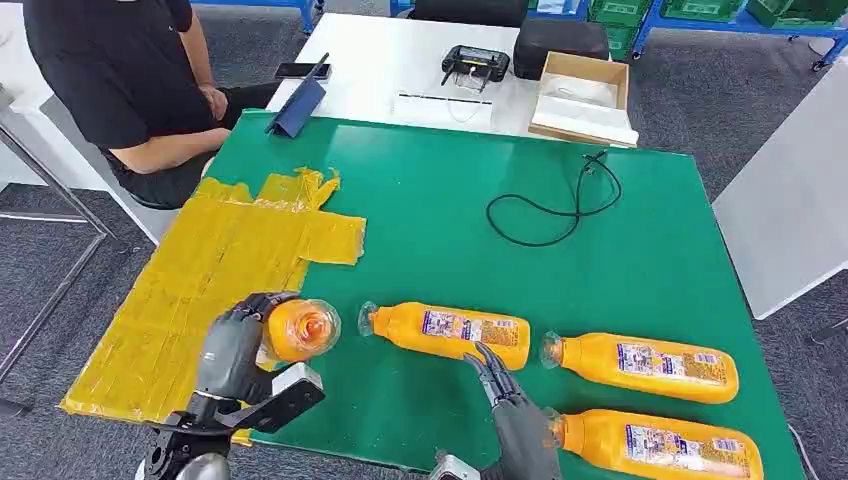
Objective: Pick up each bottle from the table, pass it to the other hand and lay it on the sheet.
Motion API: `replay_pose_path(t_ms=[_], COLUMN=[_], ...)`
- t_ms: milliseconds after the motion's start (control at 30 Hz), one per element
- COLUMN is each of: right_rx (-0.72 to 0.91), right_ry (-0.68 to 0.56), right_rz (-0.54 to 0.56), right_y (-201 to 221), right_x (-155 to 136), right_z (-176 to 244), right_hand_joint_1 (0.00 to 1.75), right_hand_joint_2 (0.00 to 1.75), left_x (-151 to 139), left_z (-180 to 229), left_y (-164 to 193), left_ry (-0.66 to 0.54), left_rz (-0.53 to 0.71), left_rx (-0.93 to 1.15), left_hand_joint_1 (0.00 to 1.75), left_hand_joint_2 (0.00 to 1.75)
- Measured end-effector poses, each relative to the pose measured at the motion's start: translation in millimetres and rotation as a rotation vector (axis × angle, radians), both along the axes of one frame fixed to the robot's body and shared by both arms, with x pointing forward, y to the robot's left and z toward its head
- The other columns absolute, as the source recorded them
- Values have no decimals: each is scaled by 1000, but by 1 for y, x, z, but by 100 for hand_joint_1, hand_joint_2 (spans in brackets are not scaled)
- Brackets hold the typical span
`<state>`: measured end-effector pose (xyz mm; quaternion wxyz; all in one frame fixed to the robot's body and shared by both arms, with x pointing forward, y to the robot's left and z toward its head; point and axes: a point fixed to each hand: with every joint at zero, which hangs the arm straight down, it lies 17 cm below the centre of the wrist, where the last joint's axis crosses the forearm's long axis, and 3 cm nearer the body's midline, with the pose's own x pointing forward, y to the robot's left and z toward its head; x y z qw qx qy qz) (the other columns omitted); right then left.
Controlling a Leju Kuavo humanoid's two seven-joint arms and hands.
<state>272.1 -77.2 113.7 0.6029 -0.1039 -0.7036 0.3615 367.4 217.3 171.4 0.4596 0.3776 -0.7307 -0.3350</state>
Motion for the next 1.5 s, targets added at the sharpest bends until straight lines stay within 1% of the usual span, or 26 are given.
replay_pose_path(t_ms=[67, 133, 267, 367, 467, 500, 533, 567, 600, 700, 767, 867, 967, 1133, 1267, 1333, 1367, 1500], right_rx=[-11, -20, -92, -130, -157, -163, -171, -179, -186, -212, -239, -288, -349, -504, -612, -686, -722, -855], right_ry=[7, 9, 1, 22, 28, 31, 37, 41, 43, 57, 63, 71, 80, 105, 126, 151, 167, 211], right_rz=[9, 15, 18, 33, 46, 46, 45, 46, 48, 55, 61, 65, 79, 134, 170, 200, 215, 291], right_y=[0, -1, -1, 0, 2, 3, 2, 2, 3, 4, 5, 4, 5, 9, 10, 8, 5, -1], right_x=[3, 8, 24, 40, 56, 61, 65, 69, 73, 86, 96, 111, 122, 140, 148, 146, 145, 146], right_z=[-1, -1, -3, -12, -17, -18, -21, -23, -25, -31, -36, -45, -55, -79, -100, -116, -124, -146], right_hand_joint_1=[0, 0, 0, 0, 0, 0, 0, 0, 0, 0, 0, 0, 0, 0, 0, 2, 173, 175], right_hand_joint_2=[175, 175, 175, 175, 175, 175, 175, 175, 175, 175, 175, 175, 175, 175, 175, 175, 175, 175], left_x=[11, 22, 54, 77, 89, 89, 92, 94, 95, 101, 103, 95, 91, 71, 61, 56, 53, 45], left_z=[-6, -18, -54, -90, -131, -143, -151, -157, -164, -182, -188, -199, -192, -168, -151, -137, -131, -102], left_y=[16, 31, 59, 73, 70, 66, 64, 61, 58, 54, 49, 38, 24, -9, -24, -35, -40, -66], left_ry=[-14, -2, 93, 184, 294, 326, 350, 367, 389, 475, 526, 613, 649, 704, 695, 686, 691, 708], left_rz=[71, 112, 168, 165, 94, 62, 39, 18, -6, -94, -156, -275, -370, -564, -625, -667, -685, -752], left_rx=[184, 308, 472, 555, 605, 606, 605, 613, 621, 611, 568, 470, 343, -20, -178, -283, -336, -549], left_hand_joint_1=[175, 175, 175, 175, 175, 72, 72, 0, 0, 0, 0, 0, 0, 0, 0, 0, 0, 0], left_hand_joint_2=[175, 175, 175, 175, 175, 175, 175, 175, 0, 0, 0, 0, 0, 0, 0, 0, 0, 0])
